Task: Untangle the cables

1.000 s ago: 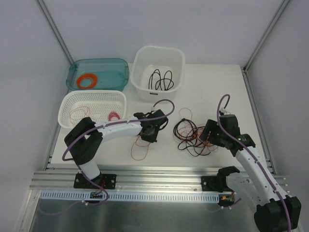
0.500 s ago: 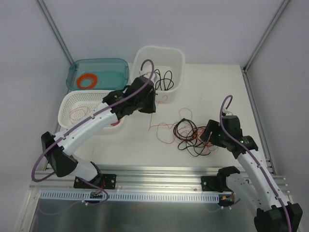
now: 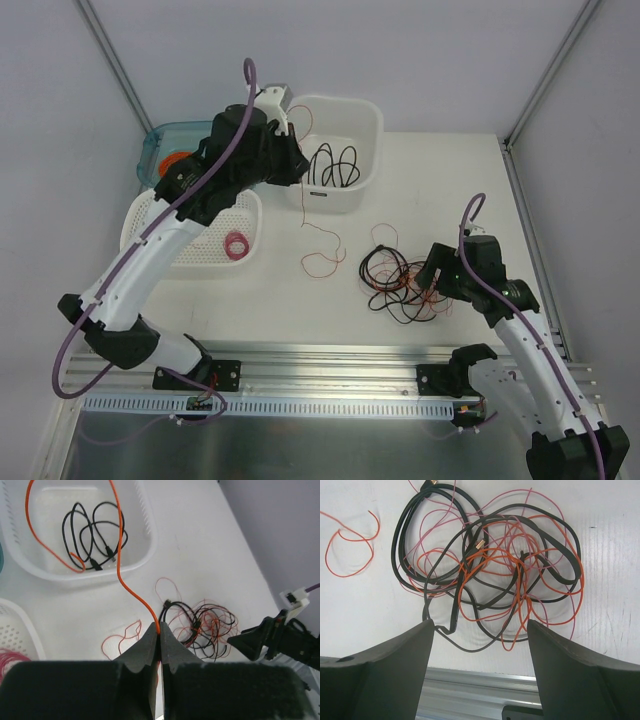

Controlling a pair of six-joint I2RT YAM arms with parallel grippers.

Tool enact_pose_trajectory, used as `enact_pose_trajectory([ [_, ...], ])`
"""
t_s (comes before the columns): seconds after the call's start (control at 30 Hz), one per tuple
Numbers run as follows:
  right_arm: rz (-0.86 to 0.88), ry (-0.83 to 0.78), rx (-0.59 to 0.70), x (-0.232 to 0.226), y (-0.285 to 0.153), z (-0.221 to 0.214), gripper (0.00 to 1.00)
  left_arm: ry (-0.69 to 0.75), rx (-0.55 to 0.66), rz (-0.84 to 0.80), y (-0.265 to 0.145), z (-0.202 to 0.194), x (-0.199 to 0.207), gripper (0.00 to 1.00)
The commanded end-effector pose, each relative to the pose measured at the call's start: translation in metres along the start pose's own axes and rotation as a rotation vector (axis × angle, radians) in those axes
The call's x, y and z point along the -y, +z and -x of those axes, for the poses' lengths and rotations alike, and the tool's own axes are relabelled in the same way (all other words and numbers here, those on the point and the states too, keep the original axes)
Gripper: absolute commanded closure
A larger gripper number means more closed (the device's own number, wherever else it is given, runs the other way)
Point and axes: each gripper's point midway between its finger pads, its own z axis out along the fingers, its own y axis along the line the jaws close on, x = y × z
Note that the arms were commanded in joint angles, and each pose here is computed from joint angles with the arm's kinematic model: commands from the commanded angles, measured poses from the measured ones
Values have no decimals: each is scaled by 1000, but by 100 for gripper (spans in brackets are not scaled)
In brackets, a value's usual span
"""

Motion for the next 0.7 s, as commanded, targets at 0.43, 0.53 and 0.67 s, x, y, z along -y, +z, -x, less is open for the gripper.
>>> enact_pose_trajectory([
  [0.43, 26, -23, -10, 0, -6, -8, 20, -40, -561, 194, 107, -245, -80, 100],
  [0.53, 21, -20, -13, 2, -7, -11, 20, 18, -620, 226, 120, -272, -88, 100],
  [0.67, 9, -20, -15, 7, -10, -16, 20, 84, -705, 251, 131, -306, -95, 96],
])
